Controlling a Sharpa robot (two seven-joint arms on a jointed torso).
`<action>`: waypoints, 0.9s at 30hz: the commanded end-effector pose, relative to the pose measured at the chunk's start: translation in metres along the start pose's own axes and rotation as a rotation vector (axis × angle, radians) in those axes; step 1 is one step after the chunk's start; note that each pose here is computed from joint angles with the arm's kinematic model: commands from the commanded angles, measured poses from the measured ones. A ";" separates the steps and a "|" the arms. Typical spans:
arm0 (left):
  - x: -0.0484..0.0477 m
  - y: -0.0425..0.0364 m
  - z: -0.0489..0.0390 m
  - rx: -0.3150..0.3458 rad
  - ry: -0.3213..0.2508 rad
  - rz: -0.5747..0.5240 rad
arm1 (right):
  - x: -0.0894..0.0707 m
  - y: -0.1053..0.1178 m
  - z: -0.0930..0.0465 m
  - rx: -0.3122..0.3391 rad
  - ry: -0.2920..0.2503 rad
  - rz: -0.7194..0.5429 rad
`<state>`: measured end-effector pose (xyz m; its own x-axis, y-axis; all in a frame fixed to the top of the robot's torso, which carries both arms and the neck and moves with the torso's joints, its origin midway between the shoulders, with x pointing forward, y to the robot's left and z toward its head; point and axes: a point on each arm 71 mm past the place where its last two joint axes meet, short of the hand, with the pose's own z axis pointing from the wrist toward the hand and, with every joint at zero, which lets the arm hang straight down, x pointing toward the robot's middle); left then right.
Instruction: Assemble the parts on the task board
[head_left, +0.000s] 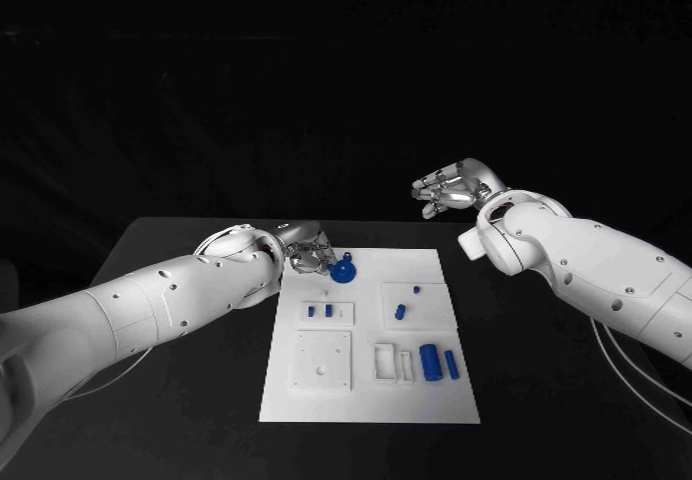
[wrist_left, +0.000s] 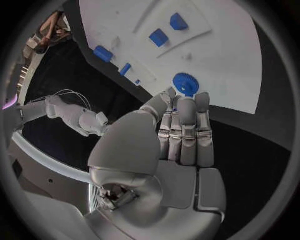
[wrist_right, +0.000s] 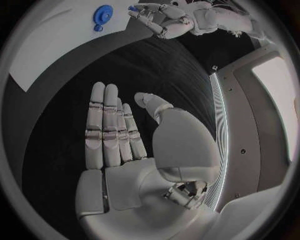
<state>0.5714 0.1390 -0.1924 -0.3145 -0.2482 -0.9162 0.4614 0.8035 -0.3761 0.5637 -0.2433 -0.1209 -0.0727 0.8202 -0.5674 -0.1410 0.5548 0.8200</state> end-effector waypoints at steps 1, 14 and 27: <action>-0.0005 0.0006 -0.0024 -0.002 0.020 -0.022 | -0.001 0.001 0.000 -0.014 -0.005 -0.009; -0.0024 0.0105 -0.0126 0.025 -0.003 0.022 | -0.002 0.000 0.000 -0.009 0.000 -0.012; 0.0239 0.0177 -0.0166 0.016 0.047 0.010 | -0.001 0.000 0.000 -0.009 0.004 -0.012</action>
<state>0.5592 0.1593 -0.2186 -0.3486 -0.2174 -0.9117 0.4597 0.8080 -0.3684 0.5638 -0.2458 -0.1210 -0.0687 0.8189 -0.5698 -0.1379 0.5579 0.8184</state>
